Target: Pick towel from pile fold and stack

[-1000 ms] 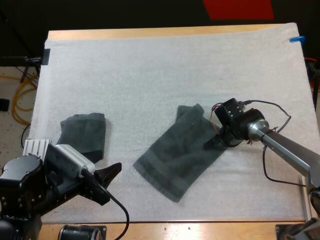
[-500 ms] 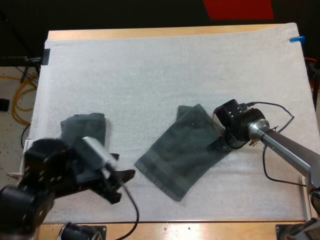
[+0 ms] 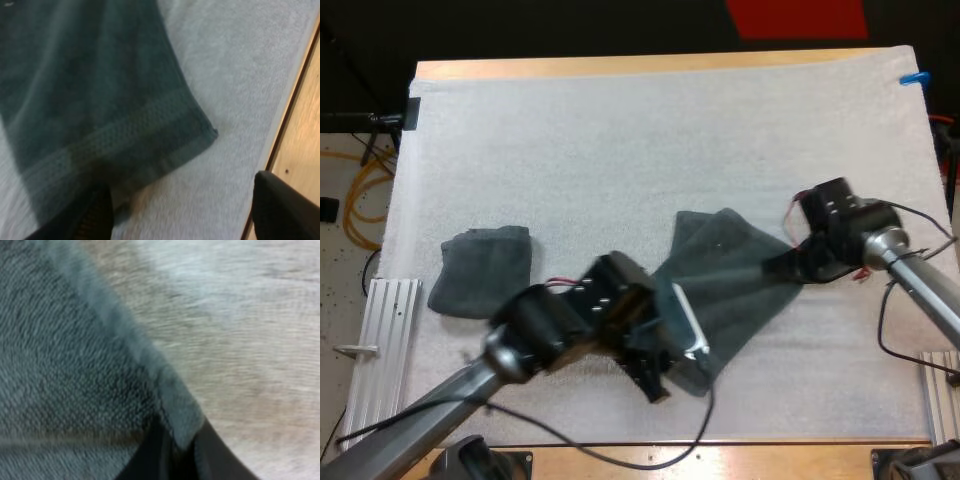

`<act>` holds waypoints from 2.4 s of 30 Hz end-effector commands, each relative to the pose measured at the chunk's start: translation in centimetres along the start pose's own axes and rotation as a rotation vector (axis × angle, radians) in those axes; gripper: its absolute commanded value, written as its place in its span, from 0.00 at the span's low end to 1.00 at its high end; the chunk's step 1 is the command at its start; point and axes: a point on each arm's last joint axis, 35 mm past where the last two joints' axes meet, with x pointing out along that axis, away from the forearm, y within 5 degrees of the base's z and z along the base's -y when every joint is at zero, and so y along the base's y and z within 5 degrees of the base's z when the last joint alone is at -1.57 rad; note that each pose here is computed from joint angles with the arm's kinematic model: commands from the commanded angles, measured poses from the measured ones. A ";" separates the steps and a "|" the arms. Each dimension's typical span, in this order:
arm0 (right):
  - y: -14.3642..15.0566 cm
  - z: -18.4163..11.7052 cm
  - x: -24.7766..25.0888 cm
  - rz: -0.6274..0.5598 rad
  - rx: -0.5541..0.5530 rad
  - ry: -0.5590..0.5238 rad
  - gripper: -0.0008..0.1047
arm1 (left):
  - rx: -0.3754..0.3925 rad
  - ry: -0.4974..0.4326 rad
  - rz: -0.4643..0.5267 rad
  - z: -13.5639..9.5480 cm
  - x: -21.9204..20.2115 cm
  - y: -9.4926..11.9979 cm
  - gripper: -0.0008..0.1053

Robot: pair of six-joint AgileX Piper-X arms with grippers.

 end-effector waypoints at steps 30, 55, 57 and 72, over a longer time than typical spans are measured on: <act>-0.9 -0.2 -0.3 0.037 -0.006 0.001 0.01 | -0.023 0.418 0.058 0.0 17.7 -4.1 0.54; -1.0 0.0 -0.3 0.035 -0.011 -0.019 0.01 | -0.061 0.467 0.071 -0.7 21.9 -3.6 0.01; -1.0 0.0 -0.3 0.035 -0.011 -0.019 0.01 | -0.061 0.467 0.071 -0.7 21.9 -3.6 0.01; 0.2 -1.9 -9.2 0.079 -0.039 -0.250 0.01 | -0.191 0.065 0.055 2.5 7.8 -2.5 0.01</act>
